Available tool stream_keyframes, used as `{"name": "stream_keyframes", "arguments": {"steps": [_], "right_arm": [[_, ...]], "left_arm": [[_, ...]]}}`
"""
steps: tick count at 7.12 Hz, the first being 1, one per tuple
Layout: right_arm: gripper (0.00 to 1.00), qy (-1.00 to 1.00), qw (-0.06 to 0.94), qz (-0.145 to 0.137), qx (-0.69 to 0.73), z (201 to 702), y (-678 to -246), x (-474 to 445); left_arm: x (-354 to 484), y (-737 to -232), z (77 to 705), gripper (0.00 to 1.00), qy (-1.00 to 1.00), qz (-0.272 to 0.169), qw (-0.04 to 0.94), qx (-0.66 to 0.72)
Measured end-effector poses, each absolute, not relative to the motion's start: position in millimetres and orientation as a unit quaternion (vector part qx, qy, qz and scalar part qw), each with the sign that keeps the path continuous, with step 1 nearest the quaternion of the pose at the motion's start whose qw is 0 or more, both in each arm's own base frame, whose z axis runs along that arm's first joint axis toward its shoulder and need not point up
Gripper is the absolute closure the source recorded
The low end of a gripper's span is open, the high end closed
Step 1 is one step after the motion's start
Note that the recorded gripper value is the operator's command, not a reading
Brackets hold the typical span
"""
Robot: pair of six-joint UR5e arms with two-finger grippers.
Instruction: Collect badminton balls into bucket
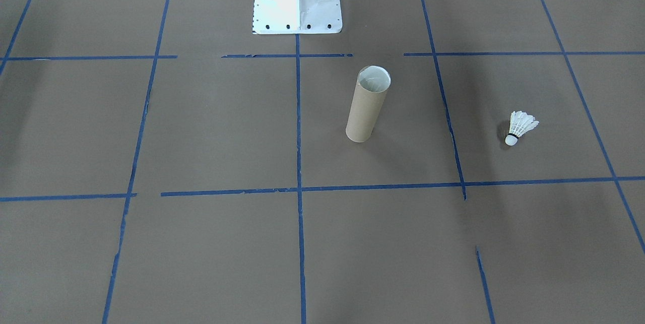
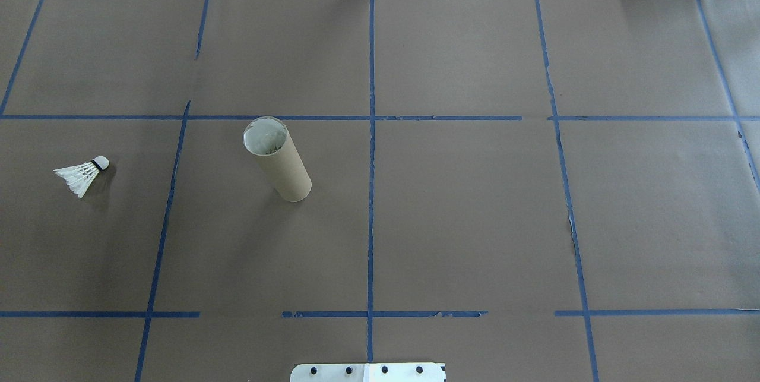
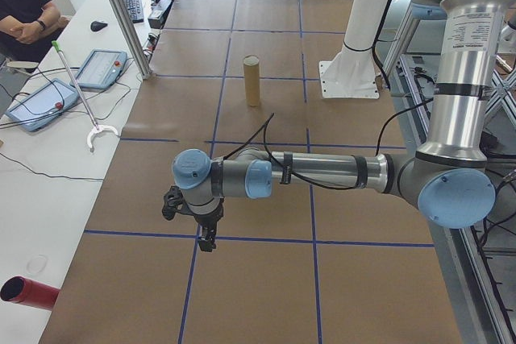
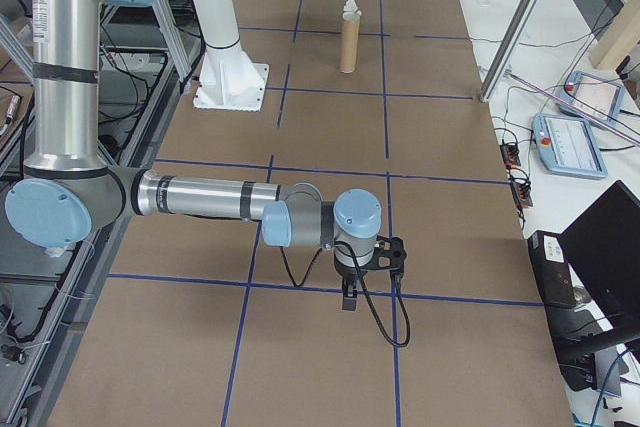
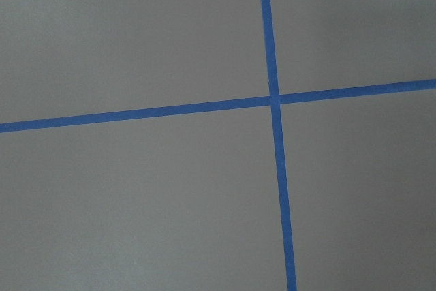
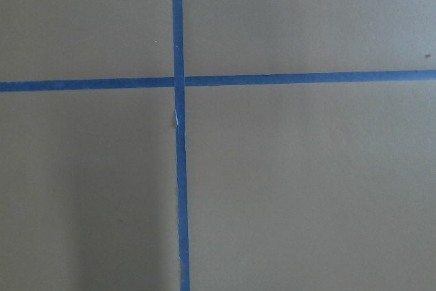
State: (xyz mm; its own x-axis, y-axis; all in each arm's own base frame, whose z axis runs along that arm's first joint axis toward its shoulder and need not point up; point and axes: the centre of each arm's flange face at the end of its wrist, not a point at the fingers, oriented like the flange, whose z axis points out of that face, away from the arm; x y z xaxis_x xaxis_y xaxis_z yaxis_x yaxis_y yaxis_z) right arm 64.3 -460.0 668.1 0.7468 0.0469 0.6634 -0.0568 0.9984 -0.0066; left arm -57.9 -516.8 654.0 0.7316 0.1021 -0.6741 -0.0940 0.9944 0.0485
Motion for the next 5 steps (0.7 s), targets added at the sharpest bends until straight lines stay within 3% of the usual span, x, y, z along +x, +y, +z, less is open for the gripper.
{"name": "stream_keyframes", "arguments": {"steps": [3, 5], "right_arm": [[0.00, -0.355, 0.935, 0.028, 0.007, 668.0, -460.0, 64.3], [0.00, -0.355, 0.935, 0.028, 0.007, 668.0, -460.1, 64.3]], "left_arm": [[-57.2, -513.8, 651.3, 0.00, 0.364, 0.056, 0.930, 0.012], [-53.1, -535.3, 618.0, 0.00, 0.361, 0.057, 0.929, 0.048]]}}
